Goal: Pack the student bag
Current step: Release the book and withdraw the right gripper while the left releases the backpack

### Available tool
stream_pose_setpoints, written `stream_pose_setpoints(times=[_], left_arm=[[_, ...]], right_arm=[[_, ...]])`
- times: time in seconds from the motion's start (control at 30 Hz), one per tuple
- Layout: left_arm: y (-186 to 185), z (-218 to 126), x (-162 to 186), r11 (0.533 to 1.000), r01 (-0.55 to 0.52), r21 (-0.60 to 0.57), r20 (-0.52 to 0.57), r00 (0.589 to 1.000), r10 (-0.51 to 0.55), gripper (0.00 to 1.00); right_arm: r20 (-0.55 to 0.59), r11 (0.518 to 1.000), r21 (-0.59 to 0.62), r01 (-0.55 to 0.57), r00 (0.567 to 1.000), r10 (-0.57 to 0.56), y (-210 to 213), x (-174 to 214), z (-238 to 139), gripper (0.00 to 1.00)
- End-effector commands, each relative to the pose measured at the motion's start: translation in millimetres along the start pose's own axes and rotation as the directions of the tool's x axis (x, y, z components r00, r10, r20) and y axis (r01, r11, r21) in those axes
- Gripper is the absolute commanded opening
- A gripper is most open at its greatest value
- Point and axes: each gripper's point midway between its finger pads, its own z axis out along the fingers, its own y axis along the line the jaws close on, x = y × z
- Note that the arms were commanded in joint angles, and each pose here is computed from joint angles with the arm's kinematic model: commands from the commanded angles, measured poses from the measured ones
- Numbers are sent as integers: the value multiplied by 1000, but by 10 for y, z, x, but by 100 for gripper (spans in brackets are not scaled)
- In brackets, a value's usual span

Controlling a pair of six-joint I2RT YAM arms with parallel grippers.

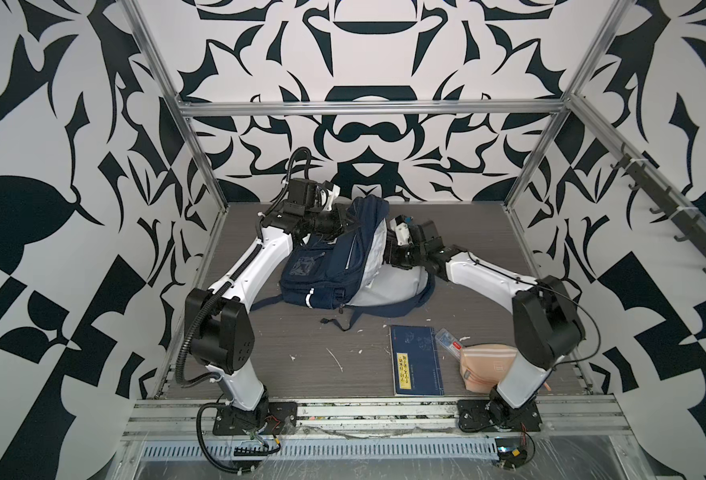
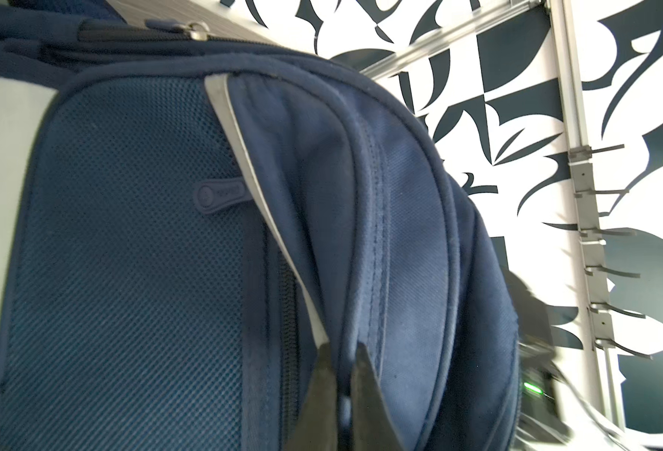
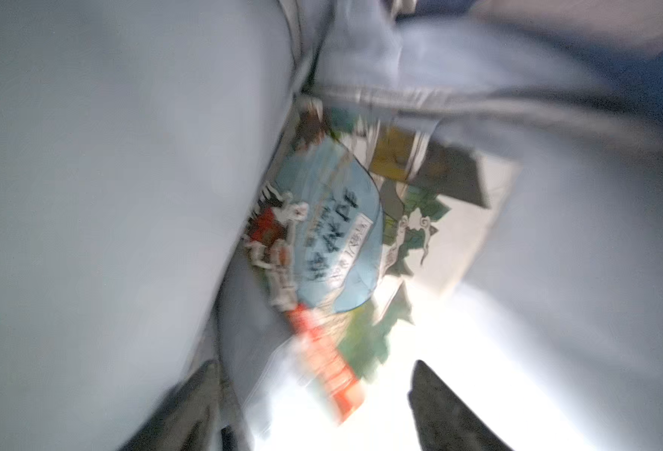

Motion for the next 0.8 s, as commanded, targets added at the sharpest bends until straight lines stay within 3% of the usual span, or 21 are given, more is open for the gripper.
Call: stream_pose_setpoints(times=[0.0,0.2,0.43,0.53,0.63,0.77], left_arm=[[-132,-118,-217,995,-97,33,78,993,94,0],[233,69,-218,994,-91,-64,44,995,94,0],[742,239,-86,978,-46,-201,25,998,52,26],[832,243,-45,968,-52,-245,18,998,58,42],[764,172,-21,948,-124,-293,7,991,132,58],[549,33,236,913,-239,-331,-63,971,232,62]], right_arm=[[35,996,79,38,999,-41,2,-50,-378,88],[-14,980,198,-2,1000,4,-113,291,-1009,89],[-110,938,322,-130,979,174,-373,1022,-1551,89],[-144,918,355,-178,960,241,-472,1297,-1649,88],[-197,903,379,-199,937,289,-561,1542,-1683,88],[-290,899,380,-220,894,342,-608,1854,-1671,86]])
